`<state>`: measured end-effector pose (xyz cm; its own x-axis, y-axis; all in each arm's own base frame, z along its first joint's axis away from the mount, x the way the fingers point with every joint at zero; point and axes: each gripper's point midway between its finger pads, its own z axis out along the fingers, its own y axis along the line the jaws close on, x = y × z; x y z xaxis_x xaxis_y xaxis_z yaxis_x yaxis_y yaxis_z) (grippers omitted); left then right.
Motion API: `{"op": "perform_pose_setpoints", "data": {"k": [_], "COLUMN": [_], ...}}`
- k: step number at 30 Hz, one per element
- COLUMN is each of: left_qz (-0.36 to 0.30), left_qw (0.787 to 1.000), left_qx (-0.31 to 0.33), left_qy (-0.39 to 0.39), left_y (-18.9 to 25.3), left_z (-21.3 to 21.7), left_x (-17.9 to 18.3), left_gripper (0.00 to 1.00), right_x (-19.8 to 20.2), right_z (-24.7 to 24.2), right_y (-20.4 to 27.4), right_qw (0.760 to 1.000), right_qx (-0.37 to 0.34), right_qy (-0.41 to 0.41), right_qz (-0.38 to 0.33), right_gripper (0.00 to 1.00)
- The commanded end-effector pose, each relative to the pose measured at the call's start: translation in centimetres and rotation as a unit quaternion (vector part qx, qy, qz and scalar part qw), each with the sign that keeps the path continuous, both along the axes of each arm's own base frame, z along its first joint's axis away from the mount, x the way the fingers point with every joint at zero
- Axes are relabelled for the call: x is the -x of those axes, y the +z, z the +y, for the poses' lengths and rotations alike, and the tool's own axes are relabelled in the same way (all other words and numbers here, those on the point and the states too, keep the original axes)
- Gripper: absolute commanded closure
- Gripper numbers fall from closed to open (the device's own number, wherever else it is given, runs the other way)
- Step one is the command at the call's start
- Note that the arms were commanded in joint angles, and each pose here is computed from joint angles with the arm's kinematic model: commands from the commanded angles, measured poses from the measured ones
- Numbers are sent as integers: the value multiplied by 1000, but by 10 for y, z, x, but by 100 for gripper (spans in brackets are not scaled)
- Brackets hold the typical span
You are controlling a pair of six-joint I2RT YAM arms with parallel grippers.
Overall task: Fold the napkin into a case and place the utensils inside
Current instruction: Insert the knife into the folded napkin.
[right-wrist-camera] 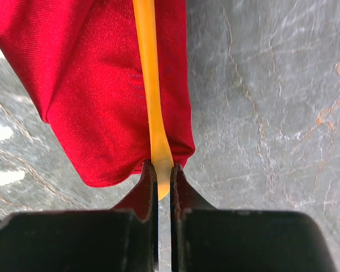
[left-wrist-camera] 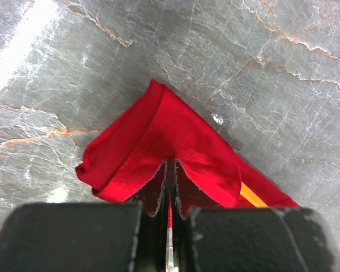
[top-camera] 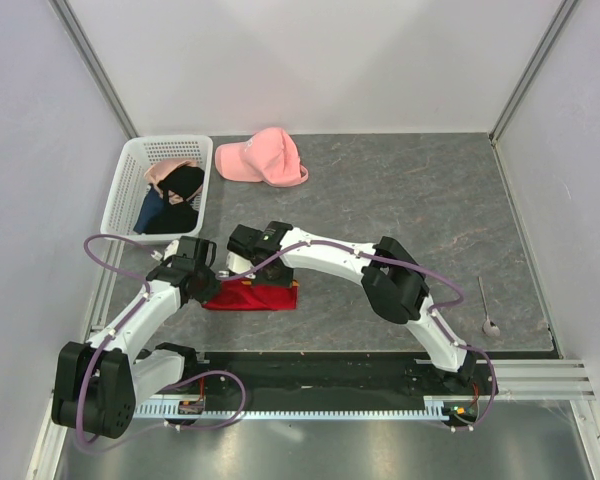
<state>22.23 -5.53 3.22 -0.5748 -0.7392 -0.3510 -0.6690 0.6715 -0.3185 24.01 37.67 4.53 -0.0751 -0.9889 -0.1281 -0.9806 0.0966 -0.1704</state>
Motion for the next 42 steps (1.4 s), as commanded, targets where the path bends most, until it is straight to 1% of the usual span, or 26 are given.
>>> {"op": "perform_pose_setpoints", "data": {"k": [1, 3, 5, 7, 11, 16, 18, 23, 29, 37, 42], "left_qz": [-15, -17, -17, -19, -29, -45, -39, -17, -16, -15, -15], "left_qw": [1000, 1000, 1000, 1000, 999, 998, 998, 999, 999, 999, 999], "left_qx": [11, 12, 12, 15, 23, 5, -8, -11, -13, -12, -9], "left_qy": [15, 13, 12, 11, 15, 34, 41, 48, 45, 41, 40], "left_y": [2, 4, 4, 5, 16, 28, 25, 11, 7, 4, 4], "left_z": [-1, -1, -1, -3, -4, 6, 12, 14, 14, 14, 13], "left_x": [-5, -6, -6, -6, -7, -5, -2, 5, 5, 7, 8], "left_gripper": [98, 98, 98, 98, 98, 98, 98, 98, 98, 98, 98], "right_x": [1, -1, -8, -8, -1, 1, 1, 6, 18, 16, 22], "right_z": [17, 9, -1, -4, 0, 1, 0, -1, 1, -1, 4], "right_y": [10, 11, 19, 25, 29, 33, 35, 38, 39, 48, 49], "right_qw": [999, 1000, 999, 999, 999, 999, 999, 1000, 999, 999, 999], "right_qx": [-33, -22, -9, -8, -21, -25, -25, -20, -27, -30, -39], "right_qy": [-11, -16, -23, -24, -23, -25, -25, -20, -14, -16, -15], "right_qz": [3, -8, -35, -38, -23, -20, -16, -11, 14, 9, 24], "right_gripper": [100, 100, 100, 100, 100, 100, 100, 100, 100, 100, 100]}}
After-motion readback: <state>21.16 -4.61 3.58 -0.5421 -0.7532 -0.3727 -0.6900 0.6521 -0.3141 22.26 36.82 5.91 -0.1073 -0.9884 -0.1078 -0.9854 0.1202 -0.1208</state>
